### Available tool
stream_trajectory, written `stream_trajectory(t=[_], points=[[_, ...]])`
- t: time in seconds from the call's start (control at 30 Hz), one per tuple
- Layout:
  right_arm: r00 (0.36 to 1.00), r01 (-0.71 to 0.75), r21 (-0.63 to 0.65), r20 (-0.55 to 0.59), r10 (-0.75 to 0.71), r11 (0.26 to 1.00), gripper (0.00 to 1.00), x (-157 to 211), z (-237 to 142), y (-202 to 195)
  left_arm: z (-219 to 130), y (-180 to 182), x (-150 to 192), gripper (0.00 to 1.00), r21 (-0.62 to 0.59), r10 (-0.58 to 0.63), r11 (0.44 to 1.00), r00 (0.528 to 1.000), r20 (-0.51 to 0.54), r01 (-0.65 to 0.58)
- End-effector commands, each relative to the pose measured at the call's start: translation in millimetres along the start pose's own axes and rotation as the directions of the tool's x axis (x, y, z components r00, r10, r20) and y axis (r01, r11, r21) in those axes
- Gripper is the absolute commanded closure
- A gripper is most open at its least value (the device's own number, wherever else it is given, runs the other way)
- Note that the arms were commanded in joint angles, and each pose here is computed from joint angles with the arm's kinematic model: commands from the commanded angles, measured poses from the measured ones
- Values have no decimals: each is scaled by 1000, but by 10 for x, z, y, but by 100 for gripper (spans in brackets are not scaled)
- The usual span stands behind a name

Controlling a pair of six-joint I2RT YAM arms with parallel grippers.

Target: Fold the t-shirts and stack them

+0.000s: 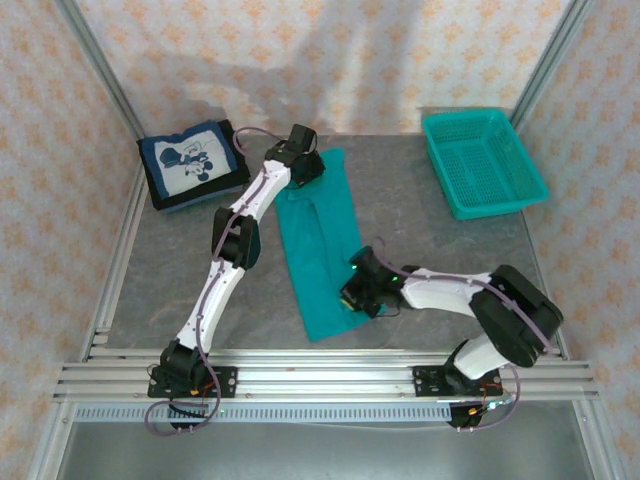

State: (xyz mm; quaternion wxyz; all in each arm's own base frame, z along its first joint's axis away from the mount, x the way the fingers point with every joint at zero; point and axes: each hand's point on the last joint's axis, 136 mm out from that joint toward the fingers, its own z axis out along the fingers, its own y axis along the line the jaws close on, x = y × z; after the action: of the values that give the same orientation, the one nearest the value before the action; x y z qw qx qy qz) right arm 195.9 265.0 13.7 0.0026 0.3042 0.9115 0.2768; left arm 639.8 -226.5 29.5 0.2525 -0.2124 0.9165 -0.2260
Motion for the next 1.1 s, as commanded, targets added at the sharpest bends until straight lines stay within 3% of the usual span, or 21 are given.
stream_trajectory(t=[0.0,0.23,0.4,0.5,0.63,0.73,0.83,0.93,1.07], points=[[987,-160,101,36,157,982,99,190,344,-369,289,303,202,91,-36,-12,999,997,-71,10],[994,-101,57,47,98,993,94,438,252,27,-9,42,54,89,22,10,1000,998,-60,-9],[992,38,73,116,-46,997,62,417,-474,272,-803,-603,-101,44,190,45,981,996,-77,-30],[969,159,83,177,-171,984,47,354,-1012,309,-1537,-834,-228,31,207,97,974,995,-30,-89],[946,276,61,159,-282,959,34,324,-1370,204,-2518,-932,-260,22,204,150,966,988,45,-156],[930,350,42,100,-353,936,30,334,-1439,152,-3067,-732,-18,22,160,167,972,985,37,-171],[898,431,55,67,-434,901,27,336,-1419,143,-3505,-420,437,22,135,176,975,984,13,-176],[874,486,67,-3,-487,871,29,390,-1241,124,-3645,81,1074,22,56,197,980,979,-59,-193],[865,502,37,-58,-499,864,33,437,-909,103,-3574,719,2007,25,-15,188,981,964,-190,-194]])
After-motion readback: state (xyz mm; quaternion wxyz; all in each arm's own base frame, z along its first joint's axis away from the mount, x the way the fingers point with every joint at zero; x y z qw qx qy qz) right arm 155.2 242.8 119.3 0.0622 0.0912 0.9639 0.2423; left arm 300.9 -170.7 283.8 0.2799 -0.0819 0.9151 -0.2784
